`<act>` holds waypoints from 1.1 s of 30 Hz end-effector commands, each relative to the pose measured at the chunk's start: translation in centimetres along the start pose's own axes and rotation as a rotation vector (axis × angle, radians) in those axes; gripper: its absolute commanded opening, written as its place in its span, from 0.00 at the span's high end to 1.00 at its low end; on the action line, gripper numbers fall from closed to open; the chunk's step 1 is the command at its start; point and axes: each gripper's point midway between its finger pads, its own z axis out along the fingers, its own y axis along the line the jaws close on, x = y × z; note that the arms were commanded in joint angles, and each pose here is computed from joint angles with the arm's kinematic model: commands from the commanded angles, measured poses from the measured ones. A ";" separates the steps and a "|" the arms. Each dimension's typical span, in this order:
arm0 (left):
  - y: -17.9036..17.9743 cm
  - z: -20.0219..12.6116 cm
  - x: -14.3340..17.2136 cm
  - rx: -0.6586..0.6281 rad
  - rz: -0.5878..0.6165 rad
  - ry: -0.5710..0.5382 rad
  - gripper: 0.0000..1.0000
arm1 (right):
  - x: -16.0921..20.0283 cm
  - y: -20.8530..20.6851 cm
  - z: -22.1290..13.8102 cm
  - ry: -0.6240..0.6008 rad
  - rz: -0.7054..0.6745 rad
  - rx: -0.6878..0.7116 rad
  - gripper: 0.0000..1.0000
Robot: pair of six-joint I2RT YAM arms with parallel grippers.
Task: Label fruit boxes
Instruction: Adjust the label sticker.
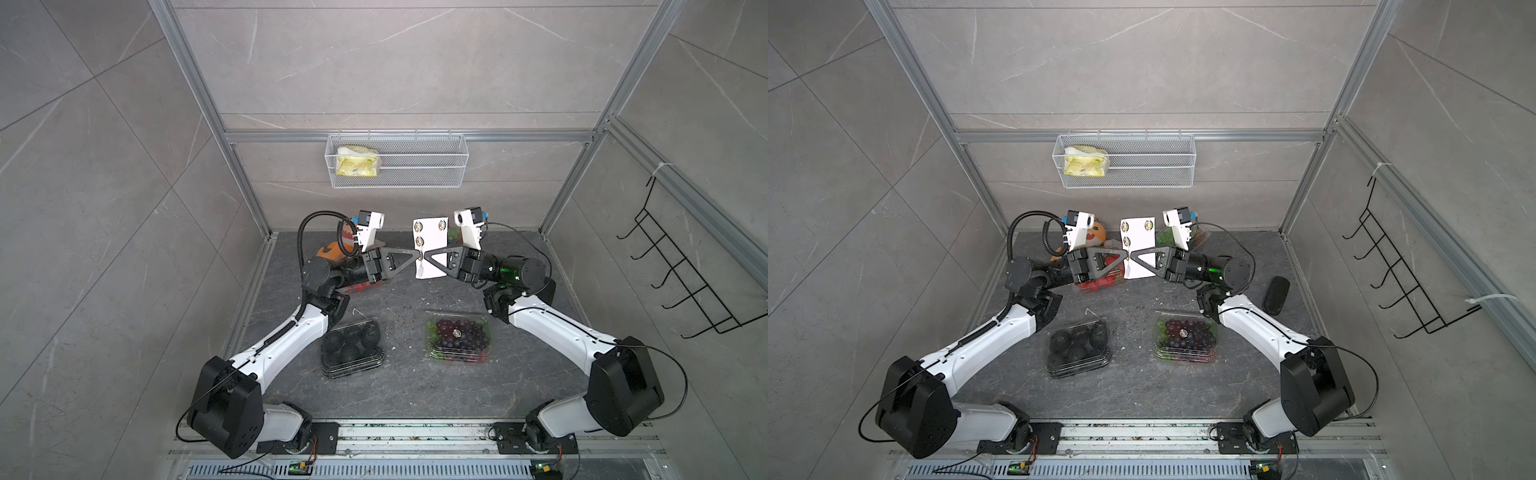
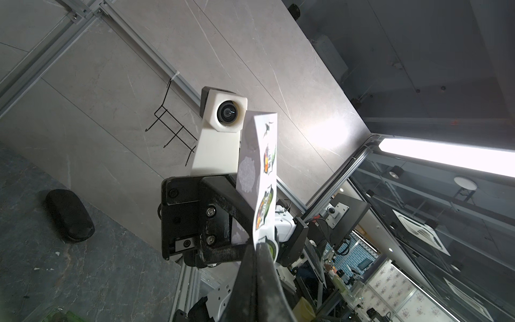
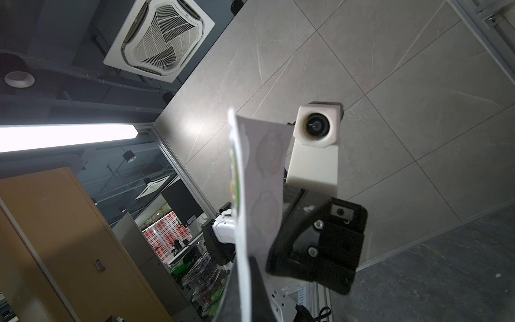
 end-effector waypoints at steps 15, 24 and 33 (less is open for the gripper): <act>-4.4 0.1 -0.2 0.106 0.106 -0.003 1.00 | -0.1 0.1 0.4 0.008 -0.019 -0.002 1.00; -4.2 0.1 -0.3 0.103 0.101 -0.004 1.00 | -0.1 0.1 0.3 0.008 -0.021 0.001 1.00; -4.7 0.0 -0.2 0.110 0.107 -0.004 1.00 | 0.1 -0.4 0.3 0.010 -0.014 0.017 1.00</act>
